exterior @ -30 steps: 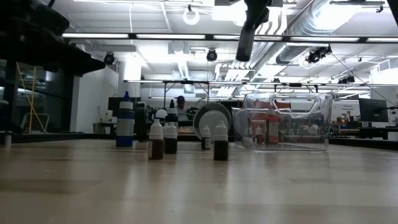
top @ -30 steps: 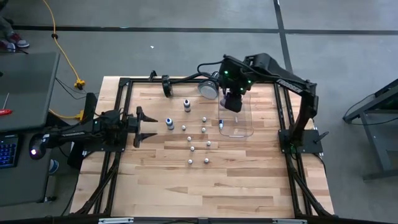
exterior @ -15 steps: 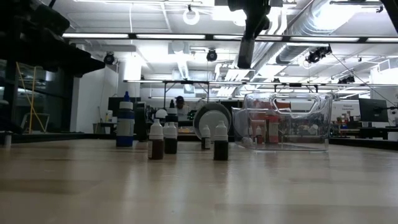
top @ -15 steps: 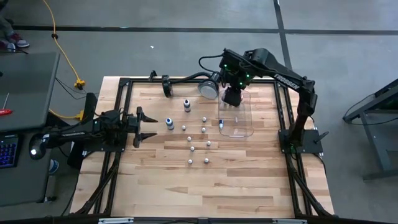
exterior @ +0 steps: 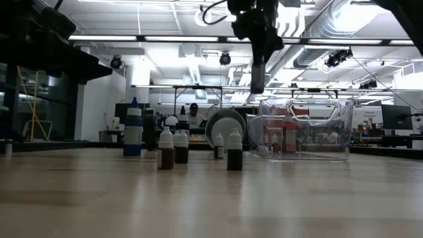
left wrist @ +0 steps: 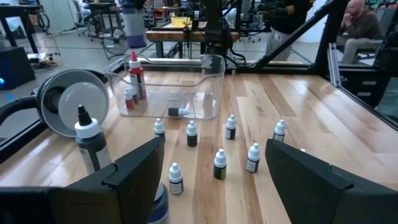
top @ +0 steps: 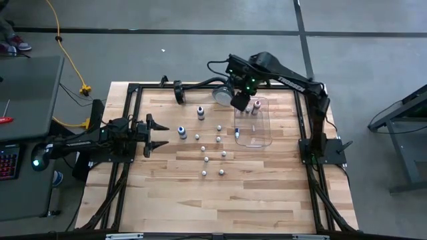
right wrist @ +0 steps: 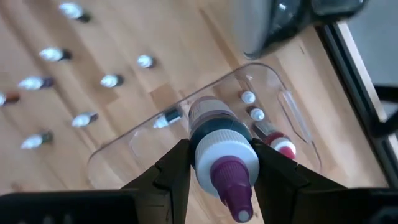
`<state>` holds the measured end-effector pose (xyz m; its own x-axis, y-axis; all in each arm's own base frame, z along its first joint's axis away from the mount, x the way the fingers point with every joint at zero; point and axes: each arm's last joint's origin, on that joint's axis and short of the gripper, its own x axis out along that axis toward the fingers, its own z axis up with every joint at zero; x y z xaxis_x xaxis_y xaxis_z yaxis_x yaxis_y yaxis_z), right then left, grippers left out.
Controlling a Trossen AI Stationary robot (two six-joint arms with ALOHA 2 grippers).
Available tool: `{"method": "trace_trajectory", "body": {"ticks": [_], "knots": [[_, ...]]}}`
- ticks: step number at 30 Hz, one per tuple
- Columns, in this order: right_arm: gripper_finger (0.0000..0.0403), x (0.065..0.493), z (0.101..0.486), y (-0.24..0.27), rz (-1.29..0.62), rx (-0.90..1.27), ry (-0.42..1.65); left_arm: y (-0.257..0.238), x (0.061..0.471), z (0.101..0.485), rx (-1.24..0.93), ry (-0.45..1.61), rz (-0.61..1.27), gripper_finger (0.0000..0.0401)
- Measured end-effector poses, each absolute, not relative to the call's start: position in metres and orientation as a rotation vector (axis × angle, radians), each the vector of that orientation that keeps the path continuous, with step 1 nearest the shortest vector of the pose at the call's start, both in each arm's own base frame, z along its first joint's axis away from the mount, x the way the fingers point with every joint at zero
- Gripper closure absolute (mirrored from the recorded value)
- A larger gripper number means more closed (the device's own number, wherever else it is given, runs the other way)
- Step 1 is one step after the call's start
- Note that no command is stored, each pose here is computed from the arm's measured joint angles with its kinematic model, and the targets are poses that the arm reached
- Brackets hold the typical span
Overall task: Pick & Place food coloring
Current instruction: Put the big purple food coloring bottle into the transparent bin
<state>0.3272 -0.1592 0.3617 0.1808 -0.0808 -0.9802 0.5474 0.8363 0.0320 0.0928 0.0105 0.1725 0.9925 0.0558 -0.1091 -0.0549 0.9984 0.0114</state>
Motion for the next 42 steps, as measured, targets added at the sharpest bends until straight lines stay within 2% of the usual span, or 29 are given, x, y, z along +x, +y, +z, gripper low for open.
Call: {"method": "trace_trajectory", "body": {"ticks": [10,18,21,28,36,42], "knots": [[0.0272,0.337,0.343,-0.169,-0.701,0.563,1.323,0.011,0.093,0.172,0.008,0.11,0.057,0.0123],[0.0272,0.338,0.342,-0.169,-0.786,0.507,1.324,0.011,0.093,0.172,0.008,0.111,0.058,0.0123],[0.0272,0.338,0.339,-0.167,-0.765,0.49,1.346,0.011,0.093,0.172,0.009,0.111,0.06,0.0123],[0.0272,0.317,0.303,-0.15,-0.747,0.443,1.487,0.011,0.093,0.172,0.009,0.111,0.06,0.0123],[0.0272,0.283,0.285,-0.129,-0.684,0.519,1.301,0.011,0.093,0.172,0.009,0.111,0.059,0.0123],[0.0272,0.273,0.26,-0.118,-0.594,0.581,1.156,0.011,0.093,0.172,0.009,0.111,0.059,0.0123]]}}
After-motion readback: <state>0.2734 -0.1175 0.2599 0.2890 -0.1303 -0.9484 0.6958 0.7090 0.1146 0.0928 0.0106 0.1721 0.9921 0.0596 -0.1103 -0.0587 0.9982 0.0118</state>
